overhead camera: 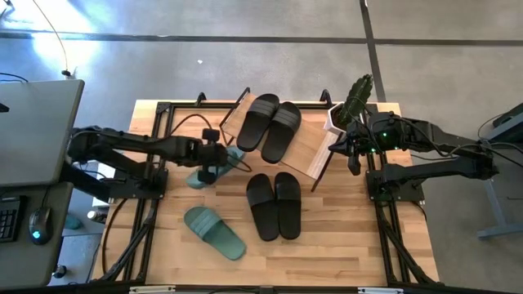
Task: Pick and place slides into the shelf
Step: Put the green slide under the shelf
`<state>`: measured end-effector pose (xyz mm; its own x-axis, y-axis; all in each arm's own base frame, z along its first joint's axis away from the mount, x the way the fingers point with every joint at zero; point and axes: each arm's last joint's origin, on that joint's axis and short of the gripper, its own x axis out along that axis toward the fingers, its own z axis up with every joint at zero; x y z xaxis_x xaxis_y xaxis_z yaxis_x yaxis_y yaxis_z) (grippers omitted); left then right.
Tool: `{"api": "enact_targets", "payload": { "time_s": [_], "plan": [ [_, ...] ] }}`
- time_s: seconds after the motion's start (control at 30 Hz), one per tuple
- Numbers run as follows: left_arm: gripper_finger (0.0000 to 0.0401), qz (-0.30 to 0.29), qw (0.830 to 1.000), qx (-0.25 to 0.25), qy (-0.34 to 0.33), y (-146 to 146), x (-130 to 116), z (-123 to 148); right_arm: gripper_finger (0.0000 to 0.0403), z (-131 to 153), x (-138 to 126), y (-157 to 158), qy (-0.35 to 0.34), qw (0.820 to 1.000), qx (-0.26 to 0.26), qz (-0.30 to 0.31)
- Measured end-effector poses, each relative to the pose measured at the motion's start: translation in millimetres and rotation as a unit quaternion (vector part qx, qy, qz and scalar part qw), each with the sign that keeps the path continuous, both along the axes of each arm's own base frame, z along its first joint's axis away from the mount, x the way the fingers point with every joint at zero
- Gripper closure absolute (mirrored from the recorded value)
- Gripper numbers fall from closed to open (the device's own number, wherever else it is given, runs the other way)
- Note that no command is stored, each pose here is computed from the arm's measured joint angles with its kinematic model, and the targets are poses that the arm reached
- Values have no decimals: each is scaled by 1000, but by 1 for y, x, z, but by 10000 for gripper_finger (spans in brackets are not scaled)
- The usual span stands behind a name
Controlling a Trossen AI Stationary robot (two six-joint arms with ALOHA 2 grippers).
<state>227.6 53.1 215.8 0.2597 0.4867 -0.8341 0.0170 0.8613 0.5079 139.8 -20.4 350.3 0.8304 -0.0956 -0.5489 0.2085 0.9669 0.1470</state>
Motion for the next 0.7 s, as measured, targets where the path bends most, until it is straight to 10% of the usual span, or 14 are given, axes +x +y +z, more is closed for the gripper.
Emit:
{"api": "enact_targets", "payload": {
  "time_s": [0.7],
  "plan": [
    [401, 23, 989, 144, 7, -2, 25, -16, 403, 0, 0, 0, 1, 1000, 0, 0]
  ]
}}
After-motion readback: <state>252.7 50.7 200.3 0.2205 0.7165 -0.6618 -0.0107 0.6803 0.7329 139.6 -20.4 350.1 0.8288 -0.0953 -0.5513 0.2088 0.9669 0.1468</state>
